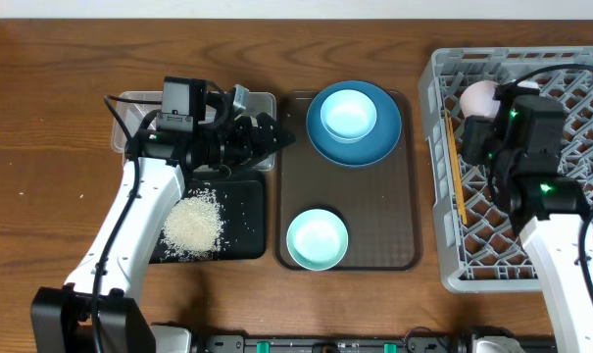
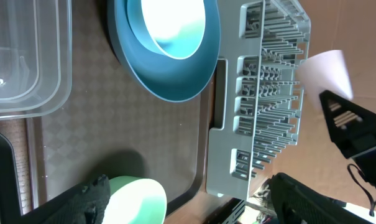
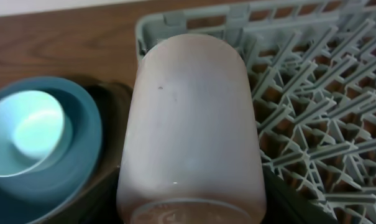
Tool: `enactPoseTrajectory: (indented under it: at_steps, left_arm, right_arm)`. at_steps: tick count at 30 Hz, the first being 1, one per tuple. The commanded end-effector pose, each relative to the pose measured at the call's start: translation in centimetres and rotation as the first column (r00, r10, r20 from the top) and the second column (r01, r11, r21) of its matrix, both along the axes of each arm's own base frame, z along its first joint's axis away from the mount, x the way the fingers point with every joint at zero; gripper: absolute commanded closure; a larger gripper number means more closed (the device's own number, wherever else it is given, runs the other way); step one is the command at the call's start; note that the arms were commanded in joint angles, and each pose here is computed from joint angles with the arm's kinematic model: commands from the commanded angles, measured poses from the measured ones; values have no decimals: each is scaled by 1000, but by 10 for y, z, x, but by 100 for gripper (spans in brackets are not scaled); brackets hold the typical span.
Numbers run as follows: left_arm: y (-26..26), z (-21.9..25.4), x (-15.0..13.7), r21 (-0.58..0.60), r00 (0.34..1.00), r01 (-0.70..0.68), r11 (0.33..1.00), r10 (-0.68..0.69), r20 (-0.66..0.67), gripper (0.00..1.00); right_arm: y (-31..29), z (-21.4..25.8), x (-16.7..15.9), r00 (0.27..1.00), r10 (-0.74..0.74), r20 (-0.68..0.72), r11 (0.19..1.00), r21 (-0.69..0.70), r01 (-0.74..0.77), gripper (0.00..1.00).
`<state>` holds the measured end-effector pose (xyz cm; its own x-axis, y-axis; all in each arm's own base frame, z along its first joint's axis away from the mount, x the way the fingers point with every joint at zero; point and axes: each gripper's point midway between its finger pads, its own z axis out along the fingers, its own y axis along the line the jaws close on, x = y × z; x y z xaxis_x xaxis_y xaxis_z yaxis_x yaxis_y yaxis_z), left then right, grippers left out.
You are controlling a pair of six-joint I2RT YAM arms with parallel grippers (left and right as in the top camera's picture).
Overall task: Sort waste into correct bins and load items into the dishwasher rack
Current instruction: 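Carry the cup with the right gripper and place it in the grey rack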
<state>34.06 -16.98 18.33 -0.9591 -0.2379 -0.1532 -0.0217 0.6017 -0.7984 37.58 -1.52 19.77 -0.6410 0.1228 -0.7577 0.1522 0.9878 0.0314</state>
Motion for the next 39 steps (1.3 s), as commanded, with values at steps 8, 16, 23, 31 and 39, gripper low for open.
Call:
enactPoseTrajectory:
  at_steps: [8,16,23,31,39]
  left_arm:
    - [1,1,2,8,1000,3,1000,-3,16,9]
    - [1,1,2,8,1000,3,1000,-3,16,7]
    - [1,1,2,8,1000,3,1000,-3,16,6]
    - [1,1,2,8,1000,3,1000,-3,16,6]
    - [1,1,2,8,1000,3,1000,-3,16,6]
  right_arm:
    - [-8,-25,12,998,-42,-55,999,-14,42,65]
    - [-9,-43,17,994,-43,-100,999,-17,42,65]
    - [-14,-54,19,990,-65,-125,997,-37,61,64]
    - [-14,-54,19,990,-64,-125,998,-37,60,64]
    - [-12,-54,19,990,-58,-126,998,-30,54,64]
